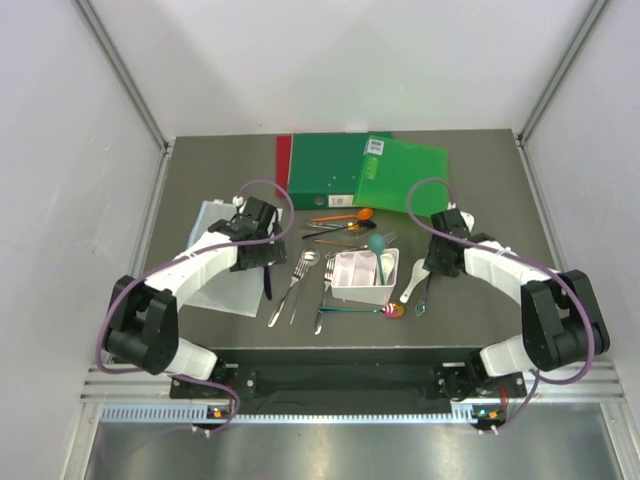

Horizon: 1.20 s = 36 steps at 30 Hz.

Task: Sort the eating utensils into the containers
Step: Pick up the spoon from the center of the board.

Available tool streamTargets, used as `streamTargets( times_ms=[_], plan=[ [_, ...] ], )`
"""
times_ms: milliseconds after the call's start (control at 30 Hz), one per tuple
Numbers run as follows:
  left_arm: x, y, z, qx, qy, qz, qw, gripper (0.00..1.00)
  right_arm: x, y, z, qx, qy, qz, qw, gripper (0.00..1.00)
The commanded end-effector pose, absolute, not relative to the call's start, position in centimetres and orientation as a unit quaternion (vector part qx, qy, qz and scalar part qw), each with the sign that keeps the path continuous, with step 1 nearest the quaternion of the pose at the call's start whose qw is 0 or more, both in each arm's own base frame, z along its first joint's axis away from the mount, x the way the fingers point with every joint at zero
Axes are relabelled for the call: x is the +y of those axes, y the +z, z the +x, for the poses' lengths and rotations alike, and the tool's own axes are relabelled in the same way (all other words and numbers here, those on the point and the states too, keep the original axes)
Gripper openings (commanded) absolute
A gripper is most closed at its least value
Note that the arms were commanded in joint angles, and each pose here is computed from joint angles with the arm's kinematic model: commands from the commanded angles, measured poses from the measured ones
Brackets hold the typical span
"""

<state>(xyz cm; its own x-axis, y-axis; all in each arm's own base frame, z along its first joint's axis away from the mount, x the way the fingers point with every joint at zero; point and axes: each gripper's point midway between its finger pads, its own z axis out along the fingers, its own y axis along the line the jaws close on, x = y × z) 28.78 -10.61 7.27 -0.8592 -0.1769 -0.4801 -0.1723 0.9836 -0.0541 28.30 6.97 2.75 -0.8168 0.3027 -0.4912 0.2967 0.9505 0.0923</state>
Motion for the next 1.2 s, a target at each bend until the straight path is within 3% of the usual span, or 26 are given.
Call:
streamTargets(
  times_ms=[0, 300, 433, 567, 633, 833, 1167],
  plan=[
    [-11.0, 7.3, 29.6, 0.960, -0.009, -0.094, 0.262, 0.96, 6.6, 2.6, 29.5, 0.949, 0.016, 0.165, 0.269, 0.38],
    [-11.1, 7.3, 29.8, 0.961, -0.008, -0.093, 0.262, 0.96, 6.8, 3.4, 30.2, 0.945, 0.030, 0.162, 0.282, 0.36],
    [-11.1, 7.0, 29.8, 0.962, -0.007, -0.092, 0.257, 0.95, 6.6, 3.1, 30.4, 0.948, 0.027, 0.158, 0.276, 0.24],
    [-11.0, 7.0, 29.7, 0.962, -0.005, -0.092, 0.257, 0.95, 6.8, 2.2, 30.3, 0.952, 0.030, 0.154, 0.262, 0.23],
    [-11.0, 7.1, 29.7, 0.961, -0.006, -0.094, 0.260, 0.96, 7.0, 1.9, 30.2, 0.953, 0.034, 0.156, 0.259, 0.11],
    [-11.1, 6.9, 29.6, 0.962, -0.007, -0.093, 0.257, 0.96, 6.9, 3.0, 29.9, 0.951, 0.036, 0.150, 0.267, 0.00],
    [-11.2, 6.7, 29.7, 0.963, -0.010, -0.093, 0.253, 0.96, 6.0, 6.7, 29.7, 0.938, 0.031, 0.138, 0.315, 0.00]
  ],
)
